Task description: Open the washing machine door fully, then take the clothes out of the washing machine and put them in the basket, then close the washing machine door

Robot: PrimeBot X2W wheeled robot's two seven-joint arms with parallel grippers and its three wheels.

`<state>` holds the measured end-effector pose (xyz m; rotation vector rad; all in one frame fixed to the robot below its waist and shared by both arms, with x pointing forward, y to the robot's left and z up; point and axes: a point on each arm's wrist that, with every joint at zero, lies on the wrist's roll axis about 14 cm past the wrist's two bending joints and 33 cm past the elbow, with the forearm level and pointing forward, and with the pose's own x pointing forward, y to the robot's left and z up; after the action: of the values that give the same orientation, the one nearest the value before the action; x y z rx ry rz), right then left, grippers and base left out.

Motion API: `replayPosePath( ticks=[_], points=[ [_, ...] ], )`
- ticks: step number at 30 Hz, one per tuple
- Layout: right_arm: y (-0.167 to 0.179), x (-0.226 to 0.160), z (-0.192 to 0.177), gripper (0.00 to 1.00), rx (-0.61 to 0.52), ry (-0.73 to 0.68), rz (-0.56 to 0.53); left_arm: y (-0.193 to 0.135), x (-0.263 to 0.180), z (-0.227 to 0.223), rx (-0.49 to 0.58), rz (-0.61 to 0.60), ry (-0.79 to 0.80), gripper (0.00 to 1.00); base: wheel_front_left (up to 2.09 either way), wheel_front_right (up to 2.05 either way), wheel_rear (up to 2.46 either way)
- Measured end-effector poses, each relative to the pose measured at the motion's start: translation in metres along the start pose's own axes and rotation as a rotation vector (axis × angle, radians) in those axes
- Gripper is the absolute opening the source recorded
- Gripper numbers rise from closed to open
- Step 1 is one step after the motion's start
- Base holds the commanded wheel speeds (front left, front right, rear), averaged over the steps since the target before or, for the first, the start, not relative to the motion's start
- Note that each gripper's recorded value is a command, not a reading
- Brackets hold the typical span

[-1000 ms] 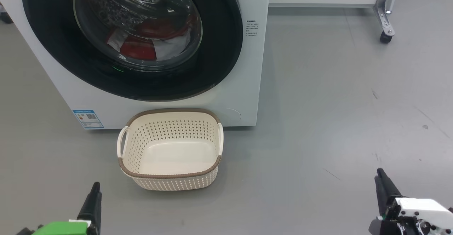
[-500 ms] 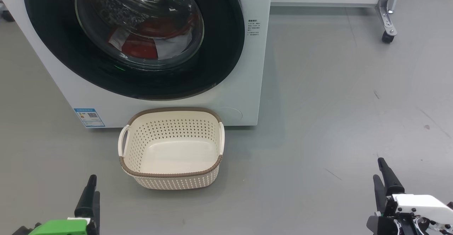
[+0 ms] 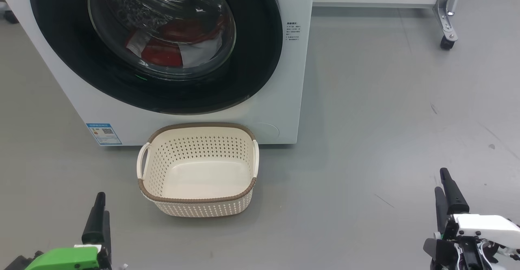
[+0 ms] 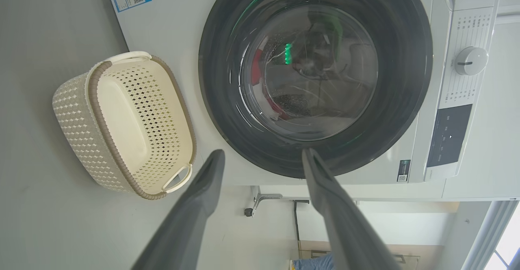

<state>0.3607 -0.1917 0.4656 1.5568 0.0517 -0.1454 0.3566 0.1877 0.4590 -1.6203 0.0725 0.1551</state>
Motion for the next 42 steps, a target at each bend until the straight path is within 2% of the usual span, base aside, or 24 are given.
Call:
replayPosePath(
  ticks=[20, 26, 31, 42],
  points=[
    [0.046, 0.01, -0.004, 1.0, -0.128, -0.027, 0.141, -0.034, 0.0, 0.009, 0.075, -0.105, -0.064, 1.0, 0.0, 0.0, 0.0],
    [0.046, 0.012, 0.01, 1.0, -0.171, -0.076, 0.136, -0.043, -0.001, 0.018, 0.205, -0.132, -0.088, 1.0, 0.0, 0.0, 0.0],
    [0.05, 0.013, 0.001, 1.0, -0.219, -0.061, 0.145, -0.05, -0.003, 0.02, 0.29, -0.154, -0.103, 1.0, 0.0, 0.0, 0.0],
    [0.068, 0.013, -0.023, 1.0, -0.424, -0.026, 0.219, -0.065, -0.006, 0.022, 0.506, -0.205, -0.142, 1.0, 0.0, 0.0, 0.0]
  ],
)
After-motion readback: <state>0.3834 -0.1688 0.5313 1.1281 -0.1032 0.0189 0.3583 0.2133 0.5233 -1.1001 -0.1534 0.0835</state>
